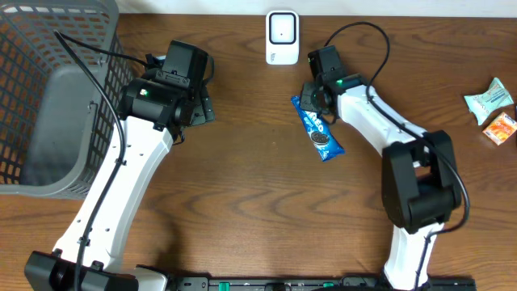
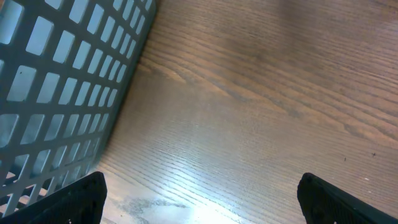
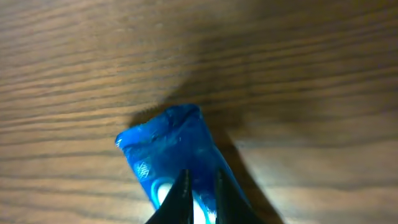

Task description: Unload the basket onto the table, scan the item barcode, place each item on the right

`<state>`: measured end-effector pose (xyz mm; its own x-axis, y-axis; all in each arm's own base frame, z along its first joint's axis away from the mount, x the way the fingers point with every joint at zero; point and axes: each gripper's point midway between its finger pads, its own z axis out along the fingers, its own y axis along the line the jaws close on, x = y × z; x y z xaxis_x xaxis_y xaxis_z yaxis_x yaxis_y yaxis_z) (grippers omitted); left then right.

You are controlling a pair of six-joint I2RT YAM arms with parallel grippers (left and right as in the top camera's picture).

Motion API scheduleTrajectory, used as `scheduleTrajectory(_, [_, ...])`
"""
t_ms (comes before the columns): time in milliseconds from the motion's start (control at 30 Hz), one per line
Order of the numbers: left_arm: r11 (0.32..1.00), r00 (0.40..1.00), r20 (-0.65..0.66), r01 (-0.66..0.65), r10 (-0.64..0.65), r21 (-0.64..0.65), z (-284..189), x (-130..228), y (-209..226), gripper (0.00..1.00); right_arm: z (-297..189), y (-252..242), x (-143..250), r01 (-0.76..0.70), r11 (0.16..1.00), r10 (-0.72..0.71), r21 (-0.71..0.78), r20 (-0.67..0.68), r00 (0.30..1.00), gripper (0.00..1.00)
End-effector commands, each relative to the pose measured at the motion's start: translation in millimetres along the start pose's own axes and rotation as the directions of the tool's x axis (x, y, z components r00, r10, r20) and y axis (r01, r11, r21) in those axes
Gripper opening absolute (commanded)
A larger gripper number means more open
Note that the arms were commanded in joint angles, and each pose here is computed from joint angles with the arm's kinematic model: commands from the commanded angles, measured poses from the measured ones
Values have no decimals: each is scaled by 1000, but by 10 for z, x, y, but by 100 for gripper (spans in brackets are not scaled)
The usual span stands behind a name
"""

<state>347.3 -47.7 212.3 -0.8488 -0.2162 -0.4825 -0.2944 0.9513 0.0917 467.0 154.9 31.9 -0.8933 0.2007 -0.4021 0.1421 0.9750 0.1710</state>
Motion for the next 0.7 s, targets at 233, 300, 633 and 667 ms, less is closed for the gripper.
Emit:
scheduleTrajectory(233, [1000,1000,1,10,-10,-8,5,-5,17,98,106,19,-147,49,999,-48,-21,25,999,20])
scheduleTrajectory(300, [1000,1000,1,10,-10,-8,5,-5,17,98,-46,31,-253,64,998,-64,-19,30,998,36])
scheduleTrajectory(633, [1000,1000,1,10,-10,-8,5,-5,17,98,-690,195,-218,468,880,-473,-87,-53,880,78])
scheduleTrajectory(667, [1000,1000,0,9,-9,-9,6,-4,18,98,-666,180,-101,521,848,-528,-94,-85,845,83])
